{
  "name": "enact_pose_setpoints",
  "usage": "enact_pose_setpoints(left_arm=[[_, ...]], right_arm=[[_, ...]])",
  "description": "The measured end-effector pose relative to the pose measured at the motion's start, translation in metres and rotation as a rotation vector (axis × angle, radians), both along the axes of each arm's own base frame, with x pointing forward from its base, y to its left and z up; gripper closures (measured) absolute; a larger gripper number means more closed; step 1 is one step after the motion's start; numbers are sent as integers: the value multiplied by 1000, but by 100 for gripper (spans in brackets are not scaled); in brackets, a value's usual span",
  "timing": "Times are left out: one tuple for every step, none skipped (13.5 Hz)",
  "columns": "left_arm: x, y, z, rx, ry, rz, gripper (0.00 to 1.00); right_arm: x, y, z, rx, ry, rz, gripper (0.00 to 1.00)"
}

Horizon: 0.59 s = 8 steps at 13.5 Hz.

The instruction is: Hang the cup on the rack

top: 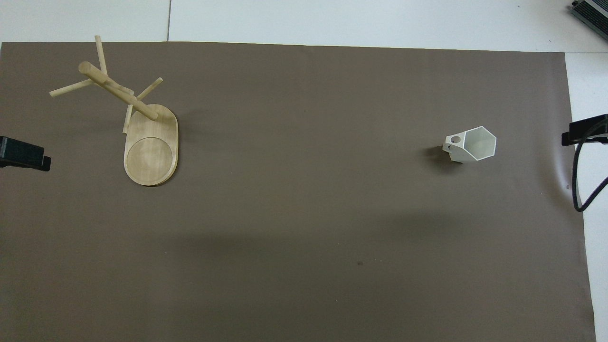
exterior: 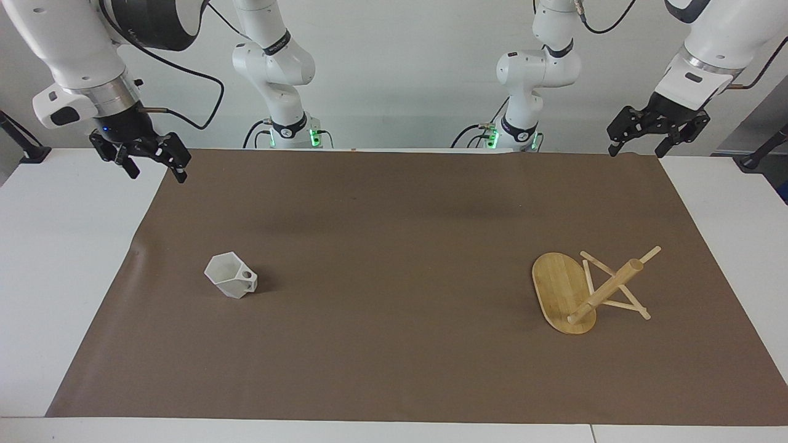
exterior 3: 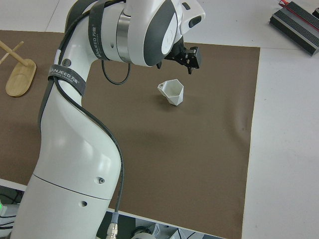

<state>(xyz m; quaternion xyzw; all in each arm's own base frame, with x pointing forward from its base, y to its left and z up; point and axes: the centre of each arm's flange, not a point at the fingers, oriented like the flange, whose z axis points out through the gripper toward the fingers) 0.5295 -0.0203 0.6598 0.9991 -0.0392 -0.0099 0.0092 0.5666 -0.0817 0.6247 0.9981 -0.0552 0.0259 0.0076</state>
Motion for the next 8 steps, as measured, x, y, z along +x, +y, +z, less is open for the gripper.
enact_pose_setpoints(left_arm=[[0,0,0,0,0,0,0],[0,0,0,0,0,0,0],[0,0,0,0,0,0,0],[0,0,0,0,0,0,0],[0,0,0,0,0,0,0],[0,0,0,0,0,0,0],[0,0,0,0,0,0,0],[0,0,0,0,0,0,0]], right_arm=[[0,2,0,1,4,3,0],[-1,3,-1,2,12,6,0],[-1,4,-2,2,15,7,0],[-1,4,-2,2,16,7,0],[-1,4,-2,2,16,7,0],[-1,4,-2,2,17,7,0],[-1,4,-2,2,17,7,0],[-1,4,-2,2,17,7,0]])
